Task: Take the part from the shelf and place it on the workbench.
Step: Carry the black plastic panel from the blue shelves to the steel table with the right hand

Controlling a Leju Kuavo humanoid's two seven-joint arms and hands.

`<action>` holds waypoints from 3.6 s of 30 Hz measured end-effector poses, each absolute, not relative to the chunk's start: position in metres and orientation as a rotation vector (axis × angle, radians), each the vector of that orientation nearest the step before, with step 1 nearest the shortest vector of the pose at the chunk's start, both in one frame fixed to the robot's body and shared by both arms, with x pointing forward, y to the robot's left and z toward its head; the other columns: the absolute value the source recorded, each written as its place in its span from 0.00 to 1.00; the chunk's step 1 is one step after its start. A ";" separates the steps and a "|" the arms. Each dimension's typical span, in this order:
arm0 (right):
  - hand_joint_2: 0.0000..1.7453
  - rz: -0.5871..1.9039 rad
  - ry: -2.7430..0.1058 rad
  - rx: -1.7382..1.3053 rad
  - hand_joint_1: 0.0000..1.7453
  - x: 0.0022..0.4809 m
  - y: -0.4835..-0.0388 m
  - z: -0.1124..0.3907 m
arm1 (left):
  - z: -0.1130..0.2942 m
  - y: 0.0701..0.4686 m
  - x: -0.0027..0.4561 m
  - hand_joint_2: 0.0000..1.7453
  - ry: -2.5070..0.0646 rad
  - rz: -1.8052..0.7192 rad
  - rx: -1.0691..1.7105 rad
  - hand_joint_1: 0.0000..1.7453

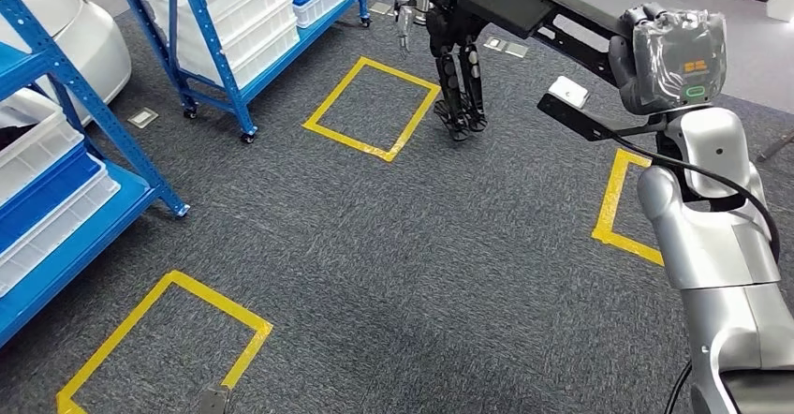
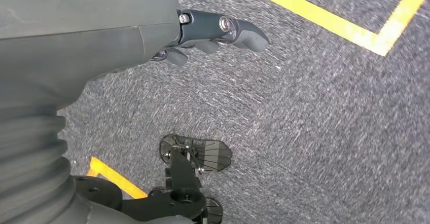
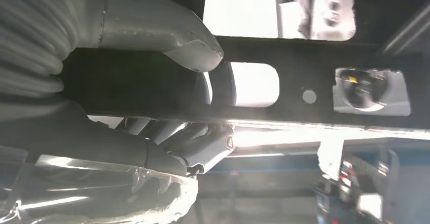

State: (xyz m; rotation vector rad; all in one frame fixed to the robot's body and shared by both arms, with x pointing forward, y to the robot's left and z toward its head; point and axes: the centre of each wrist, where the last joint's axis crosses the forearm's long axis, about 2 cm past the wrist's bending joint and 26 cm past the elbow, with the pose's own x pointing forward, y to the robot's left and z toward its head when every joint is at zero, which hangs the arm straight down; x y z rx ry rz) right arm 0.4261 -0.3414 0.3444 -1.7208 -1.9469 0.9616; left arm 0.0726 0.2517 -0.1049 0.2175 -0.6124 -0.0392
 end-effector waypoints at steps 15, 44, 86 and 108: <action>1.00 0.960 -1.947 -1.710 1.00 0.427 -0.337 0.343 | -0.105 0.252 0.069 1.00 -0.606 -0.040 0.219 0.00; 1.00 0.966 -1.922 -1.717 1.00 0.426 -0.342 0.338 | -0.105 0.253 0.072 1.00 -0.611 -0.050 0.214 0.00; 1.00 0.957 -1.902 -1.711 1.00 0.425 -0.342 0.336 | -0.105 0.252 0.072 1.00 -0.608 -0.058 0.212 0.00; 1.00 0.958 -1.905 -1.707 1.00 0.427 -0.340 0.337 | -0.106 0.250 0.068 1.00 -0.599 -0.059 0.206 0.00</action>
